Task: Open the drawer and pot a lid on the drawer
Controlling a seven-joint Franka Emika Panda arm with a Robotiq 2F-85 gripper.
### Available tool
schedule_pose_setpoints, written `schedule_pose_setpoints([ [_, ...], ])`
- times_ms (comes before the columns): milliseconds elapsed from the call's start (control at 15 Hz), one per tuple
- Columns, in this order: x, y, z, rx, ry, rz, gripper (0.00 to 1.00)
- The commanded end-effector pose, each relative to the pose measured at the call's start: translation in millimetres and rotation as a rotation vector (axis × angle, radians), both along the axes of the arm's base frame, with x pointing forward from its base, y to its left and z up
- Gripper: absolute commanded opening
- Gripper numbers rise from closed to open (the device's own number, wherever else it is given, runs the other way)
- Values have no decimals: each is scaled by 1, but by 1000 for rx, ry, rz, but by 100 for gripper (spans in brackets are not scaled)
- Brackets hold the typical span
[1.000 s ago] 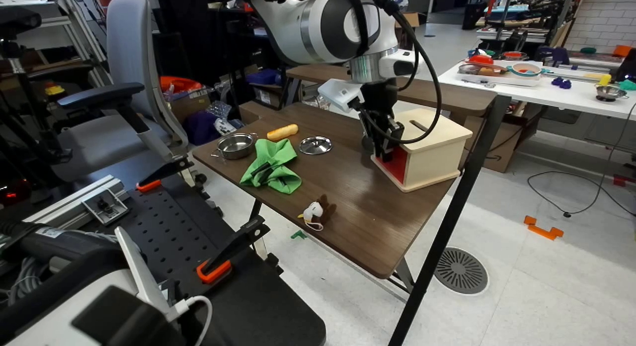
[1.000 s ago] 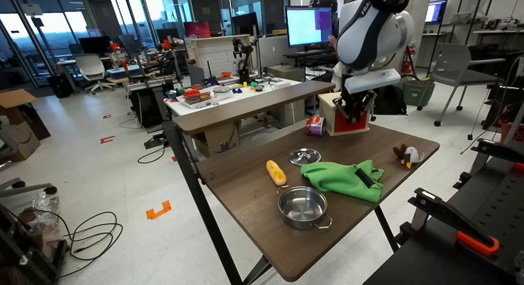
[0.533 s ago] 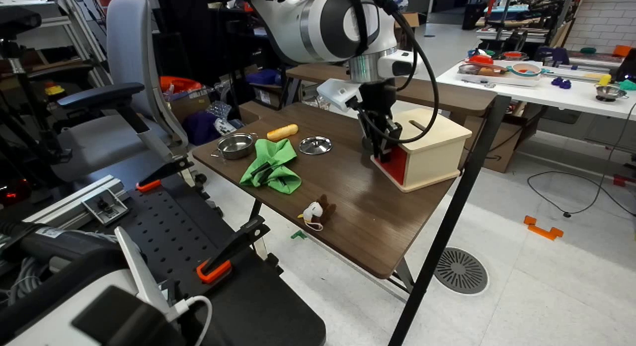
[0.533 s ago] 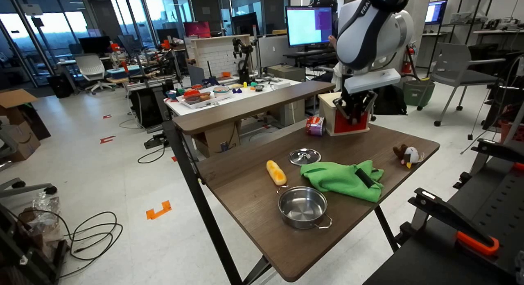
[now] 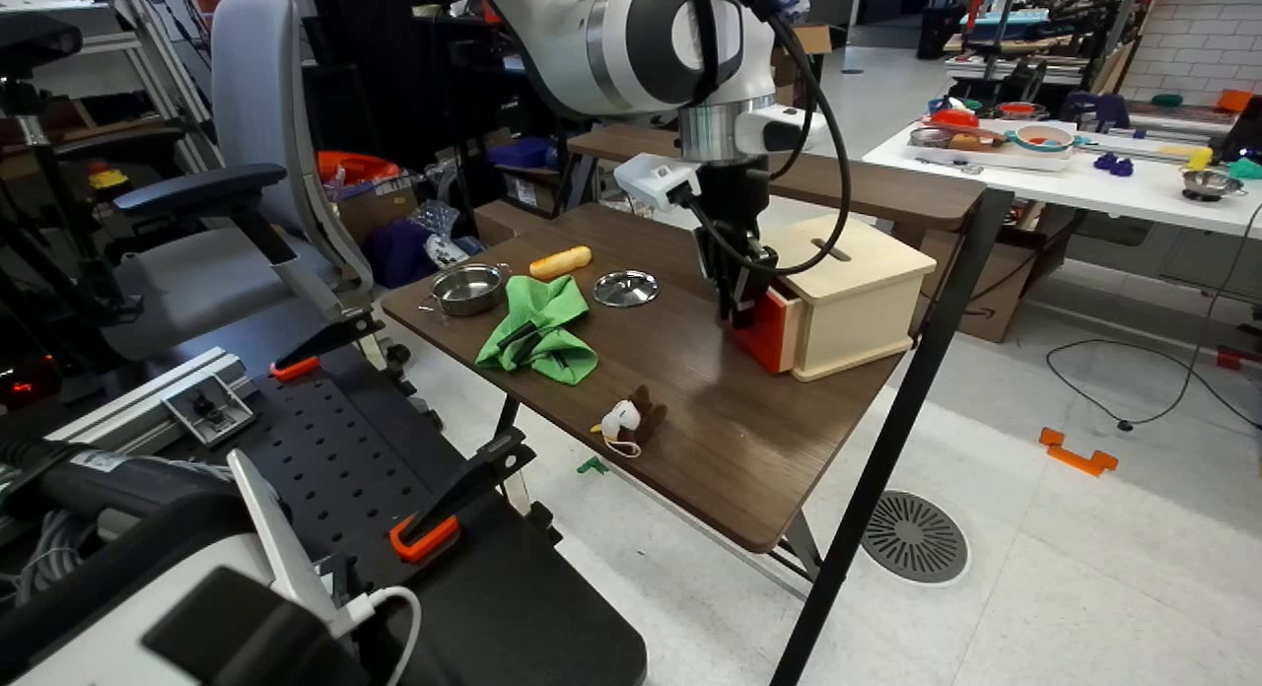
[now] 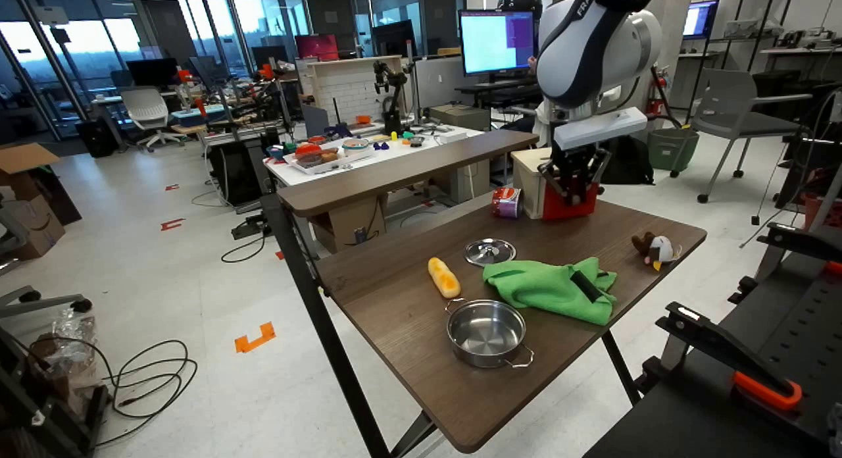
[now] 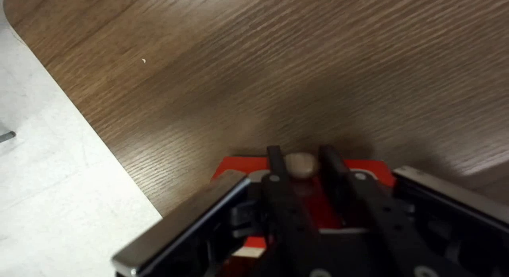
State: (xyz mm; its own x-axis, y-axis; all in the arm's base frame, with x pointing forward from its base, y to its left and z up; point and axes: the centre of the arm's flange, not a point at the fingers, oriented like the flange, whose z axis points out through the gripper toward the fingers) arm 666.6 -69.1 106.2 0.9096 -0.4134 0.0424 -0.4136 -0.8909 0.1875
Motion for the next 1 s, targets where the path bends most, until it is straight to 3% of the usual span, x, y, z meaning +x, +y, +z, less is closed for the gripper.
schedule_pose_setpoints([
  [0, -34, 2, -6, -28, 83, -8, 7],
  [533, -62, 21, -16, -63, 127, 34, 7],
  [600, -63, 22, -16, -67, 133, 31, 52],
  [667, -64, 23, -16, -67, 137, 27, 53],
  [933, -80, 12, -27, -78, 226, -29, 81],
])
